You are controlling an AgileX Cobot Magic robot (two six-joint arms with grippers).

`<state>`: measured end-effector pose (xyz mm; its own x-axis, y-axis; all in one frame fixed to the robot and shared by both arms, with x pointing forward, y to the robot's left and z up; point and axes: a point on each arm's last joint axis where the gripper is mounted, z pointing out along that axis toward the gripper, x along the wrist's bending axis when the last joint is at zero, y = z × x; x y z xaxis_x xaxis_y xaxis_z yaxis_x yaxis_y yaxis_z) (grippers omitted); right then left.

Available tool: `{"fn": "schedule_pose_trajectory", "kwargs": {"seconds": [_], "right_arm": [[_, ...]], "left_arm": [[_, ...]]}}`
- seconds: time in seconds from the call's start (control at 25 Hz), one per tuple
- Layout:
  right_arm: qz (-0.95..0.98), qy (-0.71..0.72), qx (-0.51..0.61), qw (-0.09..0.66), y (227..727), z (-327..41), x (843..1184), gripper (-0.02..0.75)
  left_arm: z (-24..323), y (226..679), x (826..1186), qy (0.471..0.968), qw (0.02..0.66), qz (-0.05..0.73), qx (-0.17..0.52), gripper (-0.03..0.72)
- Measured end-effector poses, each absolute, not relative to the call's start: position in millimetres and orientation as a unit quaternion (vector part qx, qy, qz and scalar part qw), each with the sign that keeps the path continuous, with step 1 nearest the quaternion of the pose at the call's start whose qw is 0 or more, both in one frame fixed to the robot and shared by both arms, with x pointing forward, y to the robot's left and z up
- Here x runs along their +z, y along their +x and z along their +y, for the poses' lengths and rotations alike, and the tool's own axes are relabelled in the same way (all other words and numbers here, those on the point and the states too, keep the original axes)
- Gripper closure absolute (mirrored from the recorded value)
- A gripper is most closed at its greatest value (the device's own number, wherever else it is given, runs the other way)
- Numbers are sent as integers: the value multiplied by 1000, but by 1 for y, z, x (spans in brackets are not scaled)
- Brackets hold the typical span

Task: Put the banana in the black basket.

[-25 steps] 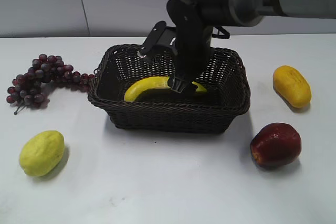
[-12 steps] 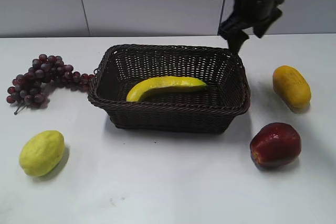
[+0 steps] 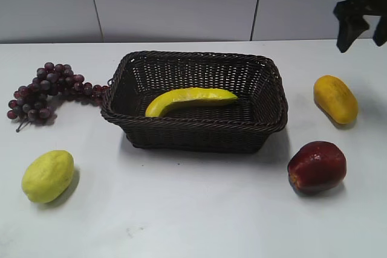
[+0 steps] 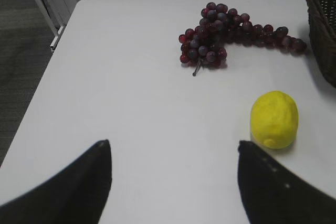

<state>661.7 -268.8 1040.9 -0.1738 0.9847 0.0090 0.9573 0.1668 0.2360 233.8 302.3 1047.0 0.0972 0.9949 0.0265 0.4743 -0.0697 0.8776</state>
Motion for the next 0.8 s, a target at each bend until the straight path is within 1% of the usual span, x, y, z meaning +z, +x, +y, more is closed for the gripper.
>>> {"fn": "schedule_pose_trajectory", "kwargs": {"seconds": [0.08,0.24,0.36,0.48,0.6,0.8], "right_arm": [[754,646,95,76,648,-278,1051,163],[752,649,93,71,616,-281,1063,163],[751,651,88,63,585,-282,1067,163],[748,652,99,75,551,-283,1068,163],[743,653,115,92,516,-285,1065,163],[733,661,125,100,455,-287,1042,163]], "left_arm": [[302,234,1047,641,370,573,351,133],[302,234,1047,641,370,573,351,133],[302,234,1047,641,370,573,351,133],[302,234,1047,641,370,573,351,133],[302,234,1047,641,370,573,351,133],[302,234,1047,641,370,573,351,133]]}}
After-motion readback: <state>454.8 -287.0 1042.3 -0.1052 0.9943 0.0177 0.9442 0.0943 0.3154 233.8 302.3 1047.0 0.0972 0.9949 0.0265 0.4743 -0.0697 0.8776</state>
